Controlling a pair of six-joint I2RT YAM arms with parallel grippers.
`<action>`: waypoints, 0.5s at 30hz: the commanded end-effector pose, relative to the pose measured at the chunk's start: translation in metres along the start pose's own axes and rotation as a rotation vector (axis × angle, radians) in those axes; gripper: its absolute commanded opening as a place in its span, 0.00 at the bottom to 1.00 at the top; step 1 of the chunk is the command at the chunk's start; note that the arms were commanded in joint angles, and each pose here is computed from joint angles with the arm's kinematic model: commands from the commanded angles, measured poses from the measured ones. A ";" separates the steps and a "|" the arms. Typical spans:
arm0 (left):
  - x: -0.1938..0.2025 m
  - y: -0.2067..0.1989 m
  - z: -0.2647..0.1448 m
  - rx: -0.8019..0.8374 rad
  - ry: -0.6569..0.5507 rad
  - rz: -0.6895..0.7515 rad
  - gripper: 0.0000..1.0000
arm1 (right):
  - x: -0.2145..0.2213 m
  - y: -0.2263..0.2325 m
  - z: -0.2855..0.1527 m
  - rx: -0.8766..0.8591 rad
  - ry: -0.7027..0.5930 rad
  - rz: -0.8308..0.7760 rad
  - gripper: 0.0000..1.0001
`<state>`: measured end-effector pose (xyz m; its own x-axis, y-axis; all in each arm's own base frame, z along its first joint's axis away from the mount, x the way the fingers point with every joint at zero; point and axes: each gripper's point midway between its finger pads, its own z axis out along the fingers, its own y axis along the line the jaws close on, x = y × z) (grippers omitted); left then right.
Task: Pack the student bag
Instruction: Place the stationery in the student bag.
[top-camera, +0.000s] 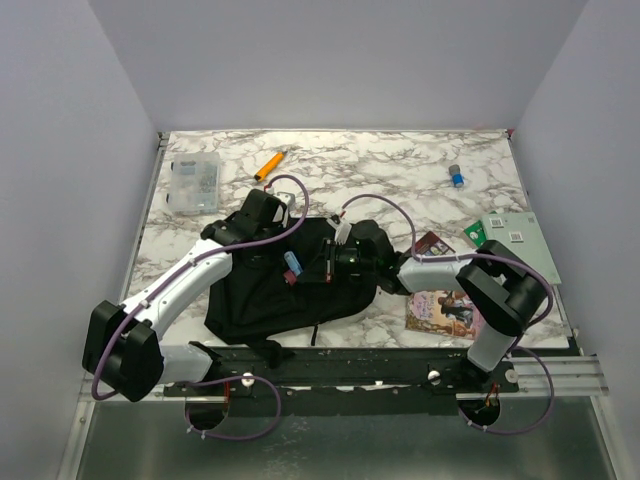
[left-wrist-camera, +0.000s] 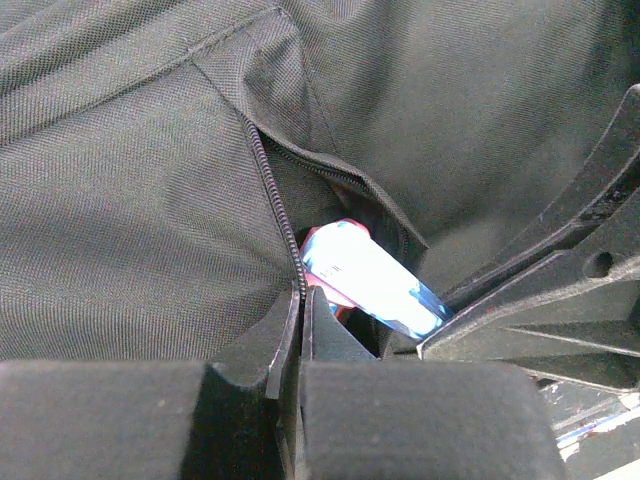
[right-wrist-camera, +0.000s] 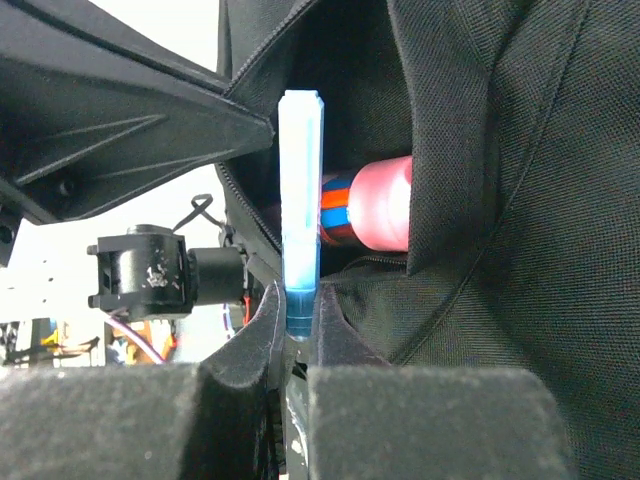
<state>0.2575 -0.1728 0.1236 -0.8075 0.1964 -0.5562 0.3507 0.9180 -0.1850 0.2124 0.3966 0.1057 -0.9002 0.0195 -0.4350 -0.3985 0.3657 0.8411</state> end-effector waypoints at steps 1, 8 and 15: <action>-0.020 -0.007 -0.012 0.027 -0.083 0.017 0.00 | -0.003 -0.008 0.007 0.056 -0.040 0.034 0.01; -0.022 -0.010 -0.013 0.042 -0.086 0.019 0.00 | 0.002 -0.010 0.028 0.075 0.007 0.040 0.02; -0.021 -0.008 -0.010 0.029 -0.069 0.024 0.00 | -0.010 -0.010 0.048 0.119 0.020 0.007 0.15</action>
<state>0.2573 -0.1726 0.1263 -0.8026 0.1957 -0.5635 0.3536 0.9169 -0.1853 0.2253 0.4308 0.0920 -0.9141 0.0142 -0.4052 -0.3610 0.4265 0.8293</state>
